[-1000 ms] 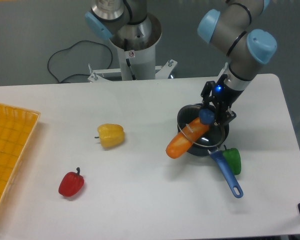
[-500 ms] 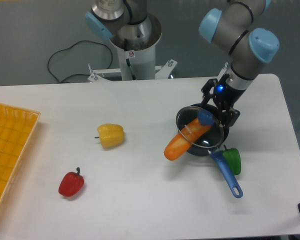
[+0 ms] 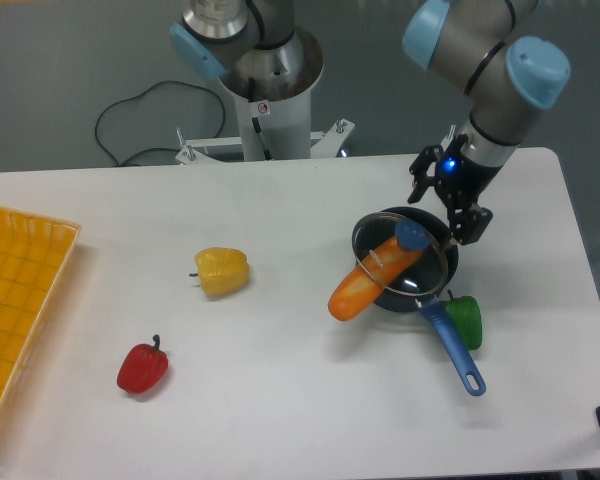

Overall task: Close the pot lid
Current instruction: 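Open the gripper and lift it away from the lid knob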

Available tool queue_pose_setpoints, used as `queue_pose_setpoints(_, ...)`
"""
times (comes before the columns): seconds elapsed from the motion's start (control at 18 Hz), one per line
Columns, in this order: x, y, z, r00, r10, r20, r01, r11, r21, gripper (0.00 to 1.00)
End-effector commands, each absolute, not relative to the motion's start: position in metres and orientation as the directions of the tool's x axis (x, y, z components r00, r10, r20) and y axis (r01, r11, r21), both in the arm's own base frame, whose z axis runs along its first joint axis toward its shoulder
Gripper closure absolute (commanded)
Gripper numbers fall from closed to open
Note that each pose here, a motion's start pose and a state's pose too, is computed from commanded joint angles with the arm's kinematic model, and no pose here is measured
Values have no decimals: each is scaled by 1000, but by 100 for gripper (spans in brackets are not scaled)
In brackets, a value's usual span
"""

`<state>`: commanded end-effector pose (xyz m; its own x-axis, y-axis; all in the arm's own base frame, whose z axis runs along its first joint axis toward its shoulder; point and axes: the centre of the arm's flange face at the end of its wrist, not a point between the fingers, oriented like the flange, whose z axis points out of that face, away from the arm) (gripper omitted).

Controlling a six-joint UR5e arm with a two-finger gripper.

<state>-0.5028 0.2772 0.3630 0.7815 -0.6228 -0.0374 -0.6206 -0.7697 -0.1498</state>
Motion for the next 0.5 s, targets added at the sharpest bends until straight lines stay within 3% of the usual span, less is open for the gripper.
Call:
queue_pose_setpoints(0.17, -509, 270, 379, 777, -628, -37, -629, -774, -76, 0)
queue_pose_setpoints(0.5, -520, 246, 391, 800, -597, -61, -600, -798, -57, 0)
